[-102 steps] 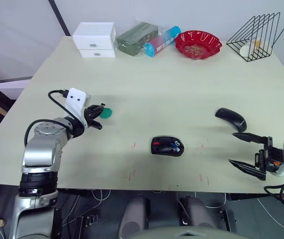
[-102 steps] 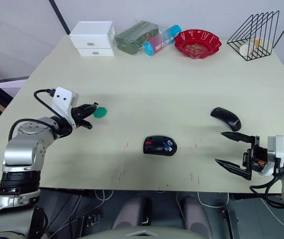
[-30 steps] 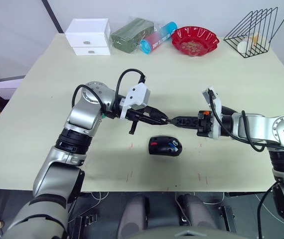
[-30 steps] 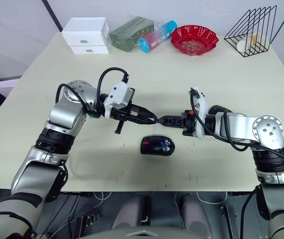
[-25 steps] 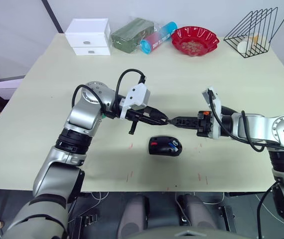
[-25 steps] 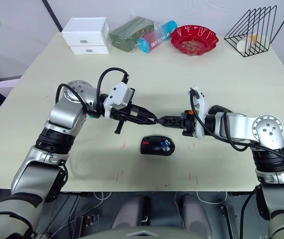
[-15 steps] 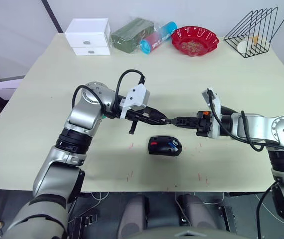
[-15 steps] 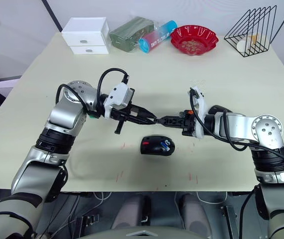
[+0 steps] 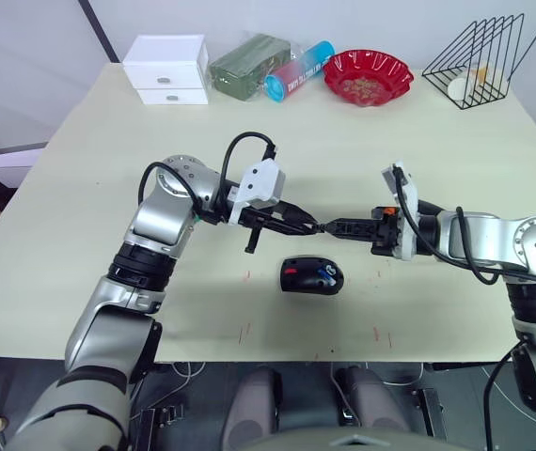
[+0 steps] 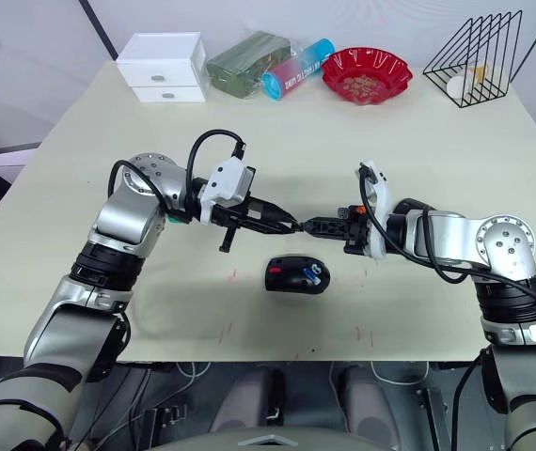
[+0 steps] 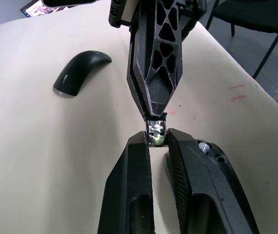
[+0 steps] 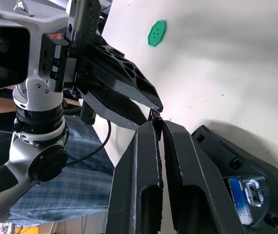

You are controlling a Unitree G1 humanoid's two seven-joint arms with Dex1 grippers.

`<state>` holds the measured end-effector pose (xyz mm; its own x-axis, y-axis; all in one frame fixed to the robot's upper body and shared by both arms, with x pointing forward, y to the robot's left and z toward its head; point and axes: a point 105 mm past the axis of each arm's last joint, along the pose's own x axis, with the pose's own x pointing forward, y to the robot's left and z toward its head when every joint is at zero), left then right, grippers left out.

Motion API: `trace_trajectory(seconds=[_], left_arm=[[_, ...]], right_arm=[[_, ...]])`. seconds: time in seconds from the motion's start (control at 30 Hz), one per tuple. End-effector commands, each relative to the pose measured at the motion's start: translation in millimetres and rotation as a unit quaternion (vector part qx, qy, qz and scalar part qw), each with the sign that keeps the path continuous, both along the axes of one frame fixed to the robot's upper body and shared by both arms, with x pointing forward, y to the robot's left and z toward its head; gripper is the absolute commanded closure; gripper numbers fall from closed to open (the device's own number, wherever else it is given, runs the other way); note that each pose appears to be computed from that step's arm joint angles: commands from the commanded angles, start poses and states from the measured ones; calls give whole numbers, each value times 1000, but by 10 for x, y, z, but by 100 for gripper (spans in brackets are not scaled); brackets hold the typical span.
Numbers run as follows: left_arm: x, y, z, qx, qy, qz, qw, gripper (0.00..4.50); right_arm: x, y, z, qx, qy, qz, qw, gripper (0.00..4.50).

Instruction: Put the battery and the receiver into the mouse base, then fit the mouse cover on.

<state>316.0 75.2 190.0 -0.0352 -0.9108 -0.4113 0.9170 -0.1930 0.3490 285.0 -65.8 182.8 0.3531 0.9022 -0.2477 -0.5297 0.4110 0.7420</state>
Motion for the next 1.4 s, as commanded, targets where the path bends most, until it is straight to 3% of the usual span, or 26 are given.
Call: trace_trajectory(seconds=[0.03, 0.17, 0.2, 0.3, 0.43, 0.5, 0.73, 0.9, 1.07, 1.27, 1.4], left_arm=[[-38, -34, 71, -12, -8, -14, 1000, 450], [-42, -17, 76, -10, -6, -15, 1000, 450], [-47, -16, 85, -12, -2, -16, 1000, 370], [-49, -15, 110, -18, -1, -15, 1000, 275], [-83, 51, 83, -20, 12, -16, 1000, 81], [-112, 93, 54, -16, 21, -15, 1000, 15], [-274, 177, -68, -7, 48, -19, 999, 5], [-330, 219, -238, -5, 65, 10, 998, 5], [-322, 240, -495, 15, 71, 36, 997, 5], [-280, 194, -642, 18, 70, 51, 996, 5], [-226, 180, -726, 24, 67, 60, 996, 5]], right_arm=[[-26, 16, 80, 6, -15, 8, 1000, 446], [-42, 12, 92, 7, -19, 11, 1000, 446], [-47, 11, 94, 8, -19, 13, 1000, 450], [-53, 9, 96, 9, -20, 13, 1000, 450], [-81, -19, 99, 10, -24, 17, 1000, 450], [-93, -53, 98, 7, -27, 16, 999, 450], [-133, -202, 86, -9, -34, 11, 999, 450], [-289, -412, 54, -59, -44, 28, 997, 450], [-367, -542, 113, -75, -59, 33, 995, 450], [-454, -591, 224, -65, -107, 48, 991, 450], [-506, -677, 164, -98, -152, 54, 982, 450]])
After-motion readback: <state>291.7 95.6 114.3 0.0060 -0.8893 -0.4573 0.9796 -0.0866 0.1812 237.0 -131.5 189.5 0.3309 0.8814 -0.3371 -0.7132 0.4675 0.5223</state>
